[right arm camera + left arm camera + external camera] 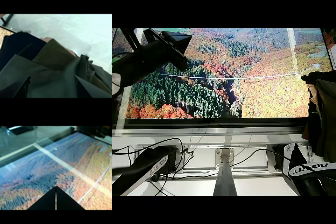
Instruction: Fold the clothes and pants, and hang the long-sleeved shirts on hangers.
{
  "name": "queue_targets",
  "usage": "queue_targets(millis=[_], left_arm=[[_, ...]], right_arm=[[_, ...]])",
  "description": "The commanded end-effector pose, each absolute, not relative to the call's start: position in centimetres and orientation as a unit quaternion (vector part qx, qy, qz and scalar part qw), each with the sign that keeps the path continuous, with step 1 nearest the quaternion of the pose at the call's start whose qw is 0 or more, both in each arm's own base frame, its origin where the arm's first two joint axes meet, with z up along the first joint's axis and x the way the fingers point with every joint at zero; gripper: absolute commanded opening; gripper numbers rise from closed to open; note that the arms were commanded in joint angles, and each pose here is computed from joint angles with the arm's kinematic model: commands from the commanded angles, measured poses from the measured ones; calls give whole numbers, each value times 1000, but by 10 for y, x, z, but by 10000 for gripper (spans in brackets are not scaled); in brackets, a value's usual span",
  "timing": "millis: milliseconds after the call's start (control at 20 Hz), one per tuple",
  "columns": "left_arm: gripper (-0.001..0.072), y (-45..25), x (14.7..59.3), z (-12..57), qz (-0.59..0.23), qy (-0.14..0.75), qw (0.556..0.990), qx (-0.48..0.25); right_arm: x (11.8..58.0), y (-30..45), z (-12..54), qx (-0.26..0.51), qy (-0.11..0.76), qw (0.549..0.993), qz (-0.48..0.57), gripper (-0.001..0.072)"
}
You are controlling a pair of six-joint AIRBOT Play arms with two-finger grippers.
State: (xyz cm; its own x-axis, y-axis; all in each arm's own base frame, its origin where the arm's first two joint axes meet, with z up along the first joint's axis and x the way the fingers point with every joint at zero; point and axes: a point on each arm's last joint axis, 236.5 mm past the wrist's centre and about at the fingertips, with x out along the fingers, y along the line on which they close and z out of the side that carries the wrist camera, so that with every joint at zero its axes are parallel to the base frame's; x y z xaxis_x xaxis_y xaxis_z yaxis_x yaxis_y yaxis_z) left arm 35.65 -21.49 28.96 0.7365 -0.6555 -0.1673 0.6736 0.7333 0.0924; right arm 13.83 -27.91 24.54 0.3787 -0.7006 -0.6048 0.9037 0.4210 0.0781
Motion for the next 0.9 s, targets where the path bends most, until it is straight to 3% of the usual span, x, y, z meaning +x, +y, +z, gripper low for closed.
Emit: queue_targets(millis=[0,50,200,350,550,850], left_arm=[[15,-214,357,290,-357,62,929,73],[15,-214,357,290,-357,61,929,74],[15,-214,357,290,-357,62,929,73],[14,-214,357,290,-357,61,929,74],[15,-214,357,290,-357,61,929,74],[15,-215,357,289,-357,62,929,74]], right_arm=[[147,-278,251,231,221,812,-488,609],[159,-273,254,244,207,823,-469,562],[195,-251,260,264,194,854,-405,329],[235,-211,257,228,231,890,-320,28],[291,-131,241,134,302,929,-166,15],[323,-72,207,-21,385,919,-81,14]])
